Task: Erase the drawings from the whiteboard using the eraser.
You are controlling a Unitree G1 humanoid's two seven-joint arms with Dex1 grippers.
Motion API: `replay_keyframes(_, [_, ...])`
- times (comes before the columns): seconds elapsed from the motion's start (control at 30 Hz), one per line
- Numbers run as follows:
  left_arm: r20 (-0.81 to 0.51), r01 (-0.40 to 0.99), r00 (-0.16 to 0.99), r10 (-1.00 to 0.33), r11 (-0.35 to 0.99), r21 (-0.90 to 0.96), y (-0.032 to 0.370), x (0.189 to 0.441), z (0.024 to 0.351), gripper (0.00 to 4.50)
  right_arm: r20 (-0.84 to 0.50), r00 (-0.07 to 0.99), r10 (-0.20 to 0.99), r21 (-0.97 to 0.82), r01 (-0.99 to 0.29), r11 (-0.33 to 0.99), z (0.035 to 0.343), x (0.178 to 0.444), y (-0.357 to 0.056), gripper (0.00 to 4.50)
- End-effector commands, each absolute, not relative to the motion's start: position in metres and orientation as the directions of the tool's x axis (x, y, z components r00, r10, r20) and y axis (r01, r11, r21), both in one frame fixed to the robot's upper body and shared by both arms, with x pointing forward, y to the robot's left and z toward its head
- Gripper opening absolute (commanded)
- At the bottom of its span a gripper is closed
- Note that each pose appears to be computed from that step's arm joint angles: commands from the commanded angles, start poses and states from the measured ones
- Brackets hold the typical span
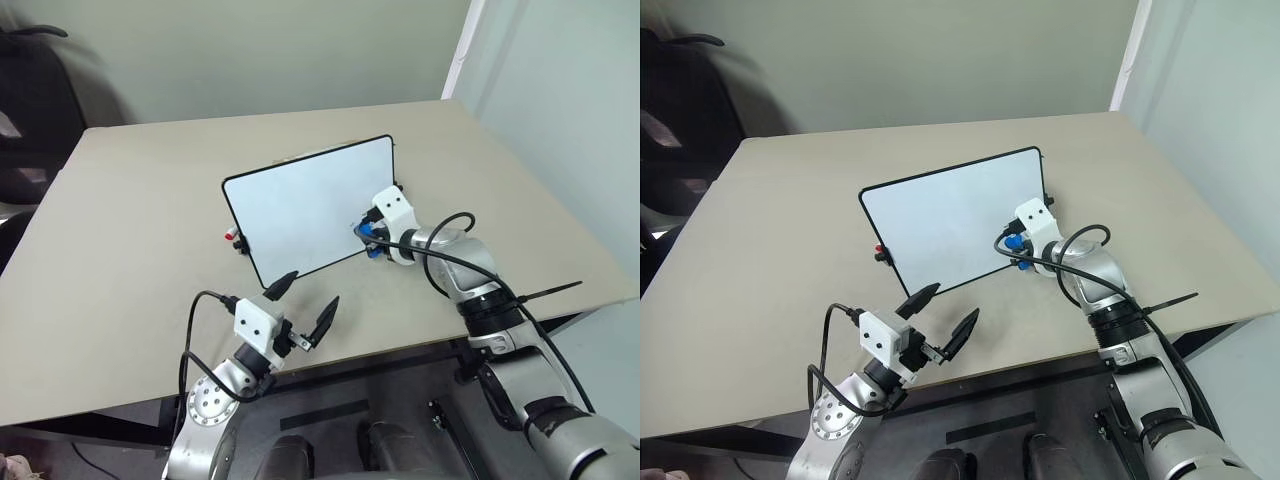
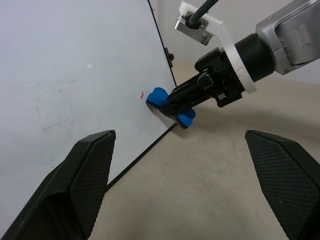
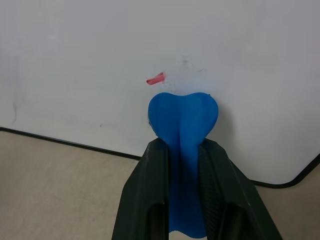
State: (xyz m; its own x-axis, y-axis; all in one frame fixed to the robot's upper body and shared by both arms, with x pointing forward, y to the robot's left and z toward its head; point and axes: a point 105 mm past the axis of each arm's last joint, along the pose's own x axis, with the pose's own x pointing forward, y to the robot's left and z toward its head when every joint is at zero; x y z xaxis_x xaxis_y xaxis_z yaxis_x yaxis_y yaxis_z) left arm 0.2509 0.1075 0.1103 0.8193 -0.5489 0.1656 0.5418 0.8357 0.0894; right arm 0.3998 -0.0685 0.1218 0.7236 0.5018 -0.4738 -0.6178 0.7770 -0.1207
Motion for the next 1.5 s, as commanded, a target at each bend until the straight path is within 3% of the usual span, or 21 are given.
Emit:
replay_keyframes(0.03, [0.21, 0.54, 0.809, -0.549, 0.835, 0.102, 0.107, 0.25, 0.121, 4.5, -0.451, 0.724, 0.523, -0.15, -0.639, 0.755, 0.133, 0.401, -0.059, 0.68])
replay_keyframes(0.5, [0.209, 0.546, 0.806, -0.553, 0.832, 0.097, 0.105, 0.248, 0.12, 4.5, -0.312, 0.72, 0.619, -0.205, -0.688, 0.697, 0.194, 0.395, -0.03, 0.68])
replay_keyframes(0.6, [0.209, 0.546, 0.807, -0.553, 0.833, 0.095, 0.105, 0.247, 0.12, 4.5, -0.328, 0.712, 0.62, -0.199, -0.694, 0.692, 0.188, 0.393, -0.028, 0.68])
replay_keyframes(0.83, [0.21, 0.544, 0.808, -0.55, 0.834, 0.091, 0.105, 0.244, 0.121, 4.5, -0.48, 0.702, 0.525, -0.163, -0.66, 0.734, 0.125, 0.396, -0.049, 0.68])
replay_keyframes(1.07, [0.211, 0.54, 0.81, -0.547, 0.836, 0.092, 0.108, 0.243, 0.123, 4.5, -0.506, 0.686, 0.523, -0.128, -0.66, 0.741, 0.115, 0.394, -0.051, 0.68])
replay_keyframes(1.5, [0.213, 0.542, 0.809, -0.549, 0.835, 0.092, 0.107, 0.246, 0.122, 4.5, -0.304, 0.749, 0.588, -0.22, -0.656, 0.722, 0.189, 0.4, -0.041, 0.68])
